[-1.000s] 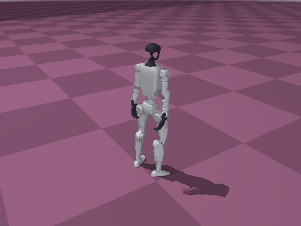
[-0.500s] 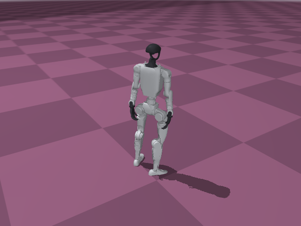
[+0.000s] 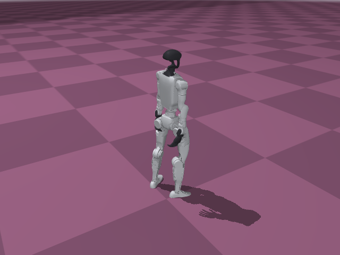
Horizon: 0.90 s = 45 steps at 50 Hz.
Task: In place motions
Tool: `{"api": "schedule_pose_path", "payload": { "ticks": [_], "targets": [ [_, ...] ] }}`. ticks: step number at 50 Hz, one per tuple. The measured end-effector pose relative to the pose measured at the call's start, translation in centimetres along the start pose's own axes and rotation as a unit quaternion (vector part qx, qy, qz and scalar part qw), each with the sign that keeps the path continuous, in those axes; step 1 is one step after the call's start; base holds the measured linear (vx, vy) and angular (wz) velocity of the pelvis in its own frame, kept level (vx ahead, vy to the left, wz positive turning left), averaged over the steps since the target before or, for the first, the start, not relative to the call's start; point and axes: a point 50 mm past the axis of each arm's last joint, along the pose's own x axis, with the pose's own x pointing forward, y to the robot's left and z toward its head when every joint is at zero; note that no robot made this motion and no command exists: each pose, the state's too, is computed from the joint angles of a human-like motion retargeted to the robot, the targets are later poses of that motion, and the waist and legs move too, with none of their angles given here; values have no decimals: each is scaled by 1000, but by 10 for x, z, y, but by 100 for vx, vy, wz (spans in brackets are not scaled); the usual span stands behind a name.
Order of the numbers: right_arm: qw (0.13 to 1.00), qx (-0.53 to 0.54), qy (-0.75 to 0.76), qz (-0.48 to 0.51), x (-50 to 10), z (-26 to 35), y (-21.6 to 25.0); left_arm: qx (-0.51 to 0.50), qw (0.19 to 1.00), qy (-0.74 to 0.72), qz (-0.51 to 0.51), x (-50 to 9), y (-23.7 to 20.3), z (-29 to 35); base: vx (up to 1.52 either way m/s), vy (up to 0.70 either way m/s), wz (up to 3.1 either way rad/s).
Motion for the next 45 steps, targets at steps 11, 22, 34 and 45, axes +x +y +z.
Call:
{"api": "schedule_pose_path", "payload": {
  "ticks": [11, 22, 34, 45],
  "targets": [
    [1000, -11, 6, 22, 1, -1, 5, 62, 998, -5, -4, -3, 0, 13, -1, -2, -24],
    [1000, 5, 14, 9, 0, -10, -3, 18, 1000, -6, 5, 1, 10, -11, 5, 13, 40],
    [995, 65, 74, 14, 0, -50, -6, -30, 999, -6, 29, -2, 20, -20, -10, 47, 183],
    [996, 72, 39, -23, -2, -42, -21, -120, 989, -7, 84, 7, 15, -38, -42, 30, 203]
  ]
}}
